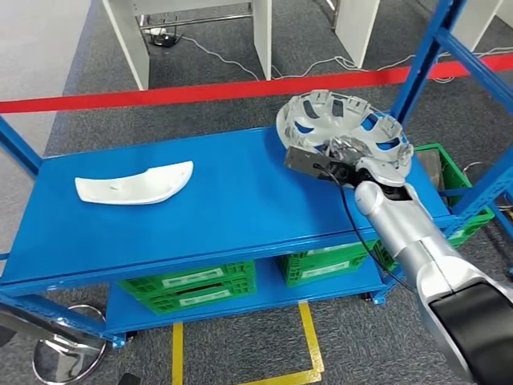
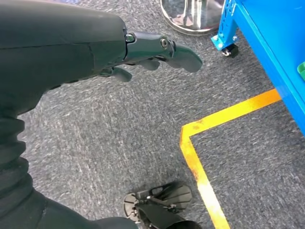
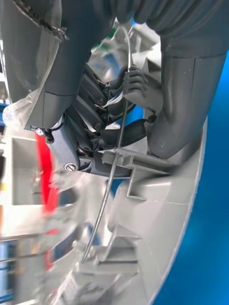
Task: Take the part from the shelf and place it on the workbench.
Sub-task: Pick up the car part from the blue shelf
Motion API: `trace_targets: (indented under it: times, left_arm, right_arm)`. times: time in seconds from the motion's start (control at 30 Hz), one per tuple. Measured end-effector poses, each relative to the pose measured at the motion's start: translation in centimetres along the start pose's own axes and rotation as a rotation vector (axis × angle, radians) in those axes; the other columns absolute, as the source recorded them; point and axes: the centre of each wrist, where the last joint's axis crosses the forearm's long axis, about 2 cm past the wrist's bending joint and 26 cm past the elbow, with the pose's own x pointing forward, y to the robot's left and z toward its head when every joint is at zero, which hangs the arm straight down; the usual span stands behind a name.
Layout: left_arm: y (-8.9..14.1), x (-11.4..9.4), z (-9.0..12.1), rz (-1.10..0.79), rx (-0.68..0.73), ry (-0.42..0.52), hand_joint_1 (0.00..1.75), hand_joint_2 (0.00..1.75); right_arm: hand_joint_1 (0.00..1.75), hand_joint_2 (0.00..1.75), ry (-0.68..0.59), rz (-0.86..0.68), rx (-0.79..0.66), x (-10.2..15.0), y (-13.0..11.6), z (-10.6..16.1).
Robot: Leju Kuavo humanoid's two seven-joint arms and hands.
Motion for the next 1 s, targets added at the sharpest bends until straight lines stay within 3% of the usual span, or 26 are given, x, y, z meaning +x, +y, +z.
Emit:
trace_targets:
  times: [0.57,1.0]
  left_arm:
    - [-0.5,0.2,0.2,-0.009,0.016,0.005,0.0,1.75]
    - [-0.7,0.2,0.3,-0.005,0.015,0.009,0.0,1.75]
  right_arm:
    - [1.75,1.75,-0.09,0.011,-0.262,1.5,-1.4,2.8]
    - [1.75,1.75,-0.11,0.009,-0.288,1.7,-1.1,3.6]
